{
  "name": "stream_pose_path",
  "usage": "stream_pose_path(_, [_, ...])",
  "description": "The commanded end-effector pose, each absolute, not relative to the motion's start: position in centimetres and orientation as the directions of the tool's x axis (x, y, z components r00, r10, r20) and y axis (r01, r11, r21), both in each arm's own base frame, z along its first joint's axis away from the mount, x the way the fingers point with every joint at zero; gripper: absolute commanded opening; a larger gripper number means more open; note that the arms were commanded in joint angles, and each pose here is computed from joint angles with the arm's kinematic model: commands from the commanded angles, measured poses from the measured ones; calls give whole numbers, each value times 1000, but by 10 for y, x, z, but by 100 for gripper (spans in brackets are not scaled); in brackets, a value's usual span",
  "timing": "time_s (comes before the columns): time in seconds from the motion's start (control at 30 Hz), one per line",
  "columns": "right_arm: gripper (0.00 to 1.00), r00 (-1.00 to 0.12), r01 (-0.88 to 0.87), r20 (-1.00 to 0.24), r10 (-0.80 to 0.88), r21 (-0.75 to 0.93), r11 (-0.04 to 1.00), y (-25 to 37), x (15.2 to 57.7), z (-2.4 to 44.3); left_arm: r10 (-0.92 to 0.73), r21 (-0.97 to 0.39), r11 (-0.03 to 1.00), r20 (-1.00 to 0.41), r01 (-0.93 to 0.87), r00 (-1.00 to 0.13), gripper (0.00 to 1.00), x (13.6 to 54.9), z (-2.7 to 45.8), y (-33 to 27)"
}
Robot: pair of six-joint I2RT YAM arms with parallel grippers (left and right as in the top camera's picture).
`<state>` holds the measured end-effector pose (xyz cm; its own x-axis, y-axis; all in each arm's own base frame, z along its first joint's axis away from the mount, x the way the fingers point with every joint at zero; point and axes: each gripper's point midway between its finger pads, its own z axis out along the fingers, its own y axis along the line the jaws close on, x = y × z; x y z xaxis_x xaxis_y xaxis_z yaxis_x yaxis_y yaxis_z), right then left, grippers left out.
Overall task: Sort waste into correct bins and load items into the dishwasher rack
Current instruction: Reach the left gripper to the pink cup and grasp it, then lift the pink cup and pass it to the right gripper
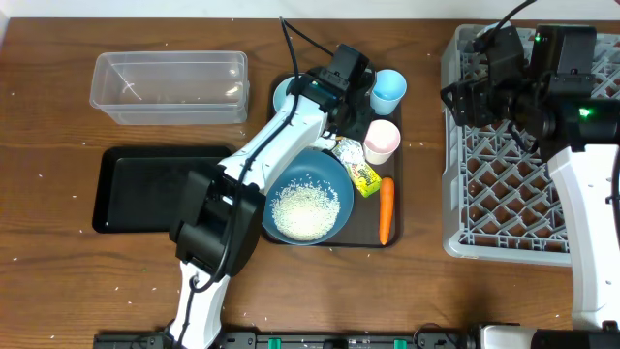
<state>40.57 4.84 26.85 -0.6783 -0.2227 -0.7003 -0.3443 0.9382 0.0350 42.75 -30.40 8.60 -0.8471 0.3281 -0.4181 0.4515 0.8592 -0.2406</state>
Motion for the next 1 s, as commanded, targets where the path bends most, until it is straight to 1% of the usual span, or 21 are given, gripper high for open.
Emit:
stream_pose_path(0.0, [81, -677, -323, -710, -192, 52, 945, 48, 406, 277, 356, -247, 849, -386, 467, -851, 50, 417, 70, -314])
stream_pose_path(0.07, [81, -680, -322, -708, -192, 53, 945, 48, 406, 276, 366, -246, 844, -385, 476, -847, 49, 413, 69, -318])
stream_pose_path(0.23, [80, -685, -322, -703, -192, 55, 945, 48, 405, 275, 381, -246, 834, -390, 494, -838, 37, 408, 69, -326])
stream_pose_path(0.3, [78, -685, -322, -703, -192, 55, 945, 48, 405, 275, 385, -246, 831, -390, 498, -836, 33, 406, 68, -328])
stream_pose_path(0.43, [76, -687, -322, -701, -192, 56, 945, 48, 404, 275, 388, -244, 832, -388, 499, -836, 32, 405, 65, -328])
stream_pose_path(0.57, [76, -690, -321, -697, -192, 58, 945, 48, 403, 274, 389, -213, 844, -388, 492, -836, 31, 406, 55, -322])
stream_pose_path(0.7, [75, -690, -322, -698, -193, 57, 945, 48, 403, 274, 391, -210, 846, -380, 490, -839, 19, 404, 50, -320])
stream_pose_path(0.77, [75, -690, -321, -698, -192, 58, 945, 48, 403, 274, 389, -211, 846, -384, 489, -838, 6, 405, 51, -320])
stream_pose_path(0.87, [74, -690, -321, -698, -192, 58, 945, 48, 403, 274, 385, -212, 845, -396, 491, -834, 6, 407, 54, -321])
stream_pose_path(0.97, [71, -693, -317, -697, -186, 62, 946, 48, 403, 274, 368, -219, 847, -419, 485, -830, 6, 411, 68, -320])
